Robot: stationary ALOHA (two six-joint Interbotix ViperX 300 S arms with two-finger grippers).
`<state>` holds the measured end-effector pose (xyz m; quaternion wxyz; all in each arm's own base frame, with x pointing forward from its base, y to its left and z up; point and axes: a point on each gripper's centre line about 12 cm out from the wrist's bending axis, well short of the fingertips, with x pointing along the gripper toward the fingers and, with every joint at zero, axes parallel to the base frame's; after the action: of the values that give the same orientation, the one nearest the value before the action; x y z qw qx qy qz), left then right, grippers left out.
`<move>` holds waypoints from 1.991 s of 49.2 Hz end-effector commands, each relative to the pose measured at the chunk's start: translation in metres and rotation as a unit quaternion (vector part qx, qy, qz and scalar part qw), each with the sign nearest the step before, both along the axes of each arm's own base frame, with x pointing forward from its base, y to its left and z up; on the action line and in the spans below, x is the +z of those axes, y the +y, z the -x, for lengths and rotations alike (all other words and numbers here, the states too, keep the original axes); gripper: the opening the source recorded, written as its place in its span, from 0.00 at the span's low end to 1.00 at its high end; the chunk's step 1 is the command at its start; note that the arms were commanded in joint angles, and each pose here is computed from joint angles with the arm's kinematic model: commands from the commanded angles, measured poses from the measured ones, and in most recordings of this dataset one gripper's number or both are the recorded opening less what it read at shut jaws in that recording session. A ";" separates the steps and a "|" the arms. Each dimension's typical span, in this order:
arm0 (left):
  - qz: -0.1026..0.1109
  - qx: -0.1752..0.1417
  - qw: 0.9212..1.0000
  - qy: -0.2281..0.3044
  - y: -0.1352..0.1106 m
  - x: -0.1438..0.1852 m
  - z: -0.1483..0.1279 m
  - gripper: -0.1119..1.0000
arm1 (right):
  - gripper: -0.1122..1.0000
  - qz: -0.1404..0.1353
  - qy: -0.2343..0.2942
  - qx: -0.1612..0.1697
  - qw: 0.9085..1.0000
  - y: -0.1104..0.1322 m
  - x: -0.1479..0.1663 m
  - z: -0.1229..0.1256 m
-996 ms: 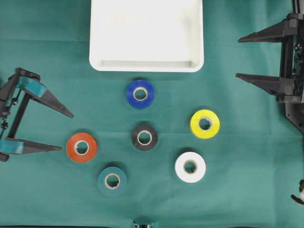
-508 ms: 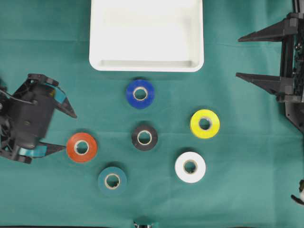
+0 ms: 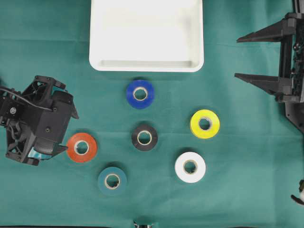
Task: Pick up the tape from a random location and place it into the white case.
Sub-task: 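Move the left gripper down over the orange-red tape roll, then close the left gripper on the orange-red tape roll and lift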
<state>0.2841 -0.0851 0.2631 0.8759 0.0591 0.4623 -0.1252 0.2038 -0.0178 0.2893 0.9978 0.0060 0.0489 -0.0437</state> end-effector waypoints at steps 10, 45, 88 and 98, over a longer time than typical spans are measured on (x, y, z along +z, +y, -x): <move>0.002 0.000 1.000 -0.015 -0.001 0.001 -0.005 0.98 | 0.91 -0.001 -0.006 0.000 1.000 0.000 0.008 -0.004; -0.018 -0.001 0.999 0.049 -0.007 -0.106 -0.028 0.98 | 0.91 -0.001 0.005 -0.001 1.000 -0.001 0.005 -0.006; -0.028 0.004 0.996 0.082 -0.004 -0.151 -0.029 0.97 | 0.91 -0.001 0.015 0.000 1.000 -0.001 0.001 -0.008; -0.029 0.003 0.996 0.085 -0.004 -0.153 -0.028 0.97 | 0.91 -0.001 0.015 0.000 1.000 -0.001 0.000 -0.008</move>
<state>0.3093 -0.0887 0.1051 0.8255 0.0718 0.5484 -0.1128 0.2091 -0.0183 0.2801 0.9962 0.0064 0.0749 -0.0437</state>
